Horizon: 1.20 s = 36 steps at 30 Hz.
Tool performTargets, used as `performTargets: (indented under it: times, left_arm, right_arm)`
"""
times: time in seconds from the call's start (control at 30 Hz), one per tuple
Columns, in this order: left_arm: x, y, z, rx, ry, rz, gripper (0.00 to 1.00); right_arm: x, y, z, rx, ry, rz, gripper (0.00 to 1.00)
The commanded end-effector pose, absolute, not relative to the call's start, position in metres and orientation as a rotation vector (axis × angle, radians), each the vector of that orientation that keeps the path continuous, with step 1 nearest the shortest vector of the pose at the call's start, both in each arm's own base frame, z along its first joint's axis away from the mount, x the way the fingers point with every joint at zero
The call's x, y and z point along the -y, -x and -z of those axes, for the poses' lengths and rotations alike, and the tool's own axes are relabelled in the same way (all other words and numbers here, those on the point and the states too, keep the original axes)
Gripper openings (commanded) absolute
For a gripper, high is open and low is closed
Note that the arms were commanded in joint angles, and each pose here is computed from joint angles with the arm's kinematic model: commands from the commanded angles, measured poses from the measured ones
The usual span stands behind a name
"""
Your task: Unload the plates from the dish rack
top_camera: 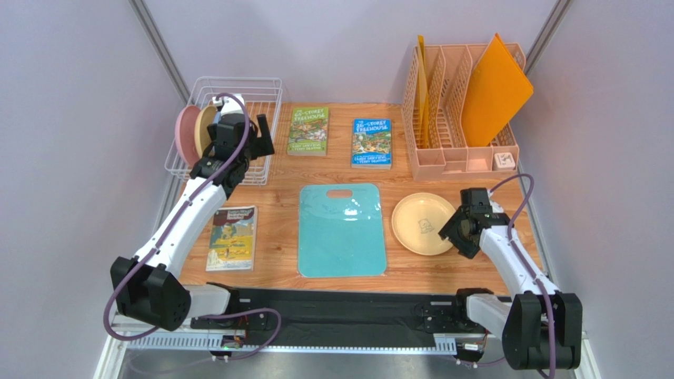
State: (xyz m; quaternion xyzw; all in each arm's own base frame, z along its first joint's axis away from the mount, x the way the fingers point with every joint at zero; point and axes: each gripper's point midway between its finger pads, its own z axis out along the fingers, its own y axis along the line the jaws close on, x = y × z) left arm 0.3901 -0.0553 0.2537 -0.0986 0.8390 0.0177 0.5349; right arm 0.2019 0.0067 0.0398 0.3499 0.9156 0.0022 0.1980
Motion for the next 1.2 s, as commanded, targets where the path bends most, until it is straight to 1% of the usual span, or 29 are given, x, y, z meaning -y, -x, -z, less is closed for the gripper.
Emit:
performTargets:
  times: [0.0,0.13,0.27,0.3,0.37,0.43,0.47,0.5,0.53,0.57,0.63,0.67,0.87,1.0,1.07,1.17]
  left_arm:
    - [0.053,-0.393,-0.271,-1.957,0.226,-0.023,0.99]
    - [0.039,-0.399,-0.271,-1.952,0.240,-0.075,0.99]
    - [0.016,-0.411,-0.263,-1.955,0.273,-0.122,0.98]
    - [0.006,-0.415,-0.262,-1.950,0.289,-0.144,0.96]
    - [-0.002,-0.427,-0.256,-1.947,0.303,-0.158,0.95]
    - [-0.013,-0.439,-0.258,-1.919,0.316,-0.179,0.91]
    - [-0.018,-0.446,-0.249,-1.936,0.318,-0.207,0.86]
    - [-0.024,-0.451,-0.247,-1.938,0.321,-0.237,0.80]
    - [-0.027,-0.459,-0.254,-1.909,0.324,-0.253,0.79]
    - [-0.031,-0.466,-0.246,-1.922,0.323,-0.289,0.78]
    - [-0.037,-0.477,-0.252,-1.900,0.310,-0.342,0.73]
    - [-0.046,-0.480,-0.245,-1.906,0.335,-0.405,0.71]
    - [-0.066,-0.493,-0.242,-1.875,0.334,-0.576,0.68]
    - [-0.072,-0.498,-0.236,-1.878,0.328,-0.633,0.67]
    - [-0.073,-0.501,-0.227,-1.897,0.325,-0.654,0.64]
    - [-0.076,-0.502,-0.217,-1.917,0.328,-0.679,0.54]
  right_arm:
    - [-0.001,-0.203,-0.050,-2.491,-1.040,0.008,0.66]
    - [0.013,-0.208,-0.075,-2.390,-1.024,0.077,0.68]
    - [0.020,-0.222,-0.124,-2.200,-0.940,0.034,0.72]
    - [0.020,-0.224,-0.131,-2.176,-0.914,0.023,0.73]
    - [0.019,-0.231,-0.151,-2.119,-0.853,-0.010,0.74]
    - [0.016,-0.236,-0.165,-2.082,-0.808,-0.047,0.74]
    - [0.016,-0.237,-0.168,-2.082,-0.788,-0.049,0.73]
    - [0.014,-0.238,-0.168,-2.090,-0.778,-0.057,0.73]
    - [0.011,-0.239,-0.168,-2.101,-0.767,-0.069,0.73]
    - [0.011,-0.240,-0.168,-2.106,-0.765,-0.073,0.73]
    - [0.007,-0.244,-0.164,-2.125,-0.755,-0.086,0.72]
    - [0.006,-0.245,-0.161,-2.136,-0.748,-0.089,0.72]
    - [0.000,-0.257,-0.144,-2.180,-0.729,-0.110,0.71]
    - [-0.004,-0.265,-0.134,-2.214,-0.729,-0.123,0.71]
    - [-0.005,-0.268,-0.129,-2.234,-0.729,-0.122,0.71]
    - [-0.006,-0.272,-0.126,-2.243,-0.725,-0.126,0.71]
